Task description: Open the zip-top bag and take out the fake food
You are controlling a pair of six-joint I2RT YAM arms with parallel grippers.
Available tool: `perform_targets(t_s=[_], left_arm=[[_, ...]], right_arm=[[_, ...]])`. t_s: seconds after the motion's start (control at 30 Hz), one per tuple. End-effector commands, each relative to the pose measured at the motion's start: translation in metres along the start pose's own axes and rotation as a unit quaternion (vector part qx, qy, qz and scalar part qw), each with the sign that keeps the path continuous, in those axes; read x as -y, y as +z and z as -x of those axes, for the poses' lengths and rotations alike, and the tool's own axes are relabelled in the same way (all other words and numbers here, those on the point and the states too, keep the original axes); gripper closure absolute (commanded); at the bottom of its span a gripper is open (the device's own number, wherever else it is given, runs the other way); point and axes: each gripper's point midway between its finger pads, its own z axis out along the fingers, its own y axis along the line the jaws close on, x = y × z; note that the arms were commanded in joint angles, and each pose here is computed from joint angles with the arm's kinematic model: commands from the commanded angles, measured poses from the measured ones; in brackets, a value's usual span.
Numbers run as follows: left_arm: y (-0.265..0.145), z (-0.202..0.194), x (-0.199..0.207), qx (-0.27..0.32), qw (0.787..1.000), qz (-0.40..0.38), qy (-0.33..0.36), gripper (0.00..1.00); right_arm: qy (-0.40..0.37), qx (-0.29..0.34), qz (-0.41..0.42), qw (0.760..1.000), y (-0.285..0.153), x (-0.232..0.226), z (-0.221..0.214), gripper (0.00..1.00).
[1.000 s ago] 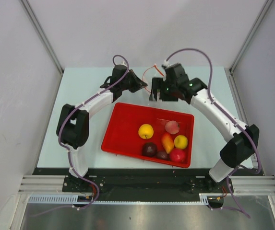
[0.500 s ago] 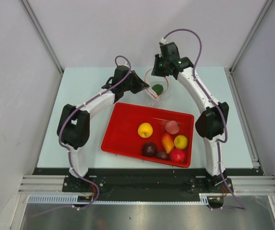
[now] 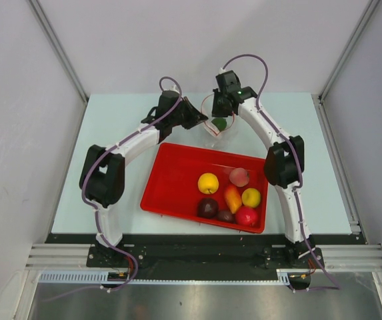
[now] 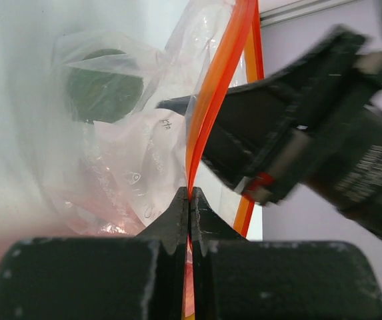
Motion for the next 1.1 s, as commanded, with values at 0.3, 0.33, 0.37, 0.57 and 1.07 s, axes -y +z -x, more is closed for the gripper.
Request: perform_targets(t_s=[0.3,0.33,0.37,0.57,1.07], left_arm=[[0.005,0.020,0.034,0.025,0.999,-0.046,-0.011,1.00],[0.005,0.019,0.034,0.024,0.999,-0.046,-0.012,1.00],[0.006,0.018,0.032,0.023,0.999,-0.044,-0.014,1.00],[0.006,0.016,0.029,0.020,0.999,-0.040,-0.014,1.00],[0.008,0.006,0.018,0.002,1.000,-0.024,-0.004,1.00]], right_arm=[[0.002,-0.003,-0.047,0.999,0.045,0.043,-0.005,0.65],[0.002,-0.005,-0.046,0.999,0.047,0.044,-0.006,0.62],[0.001,-0.007,-0.048,0.999,0.050,0.047,-0.008,0.60],[-0.002,-0.011,-0.035,0.999,0.069,0.049,-0.014,0.41],[0.004,-0.010,-0.021,1.000,0.112,0.056,-0.023,0.22]])
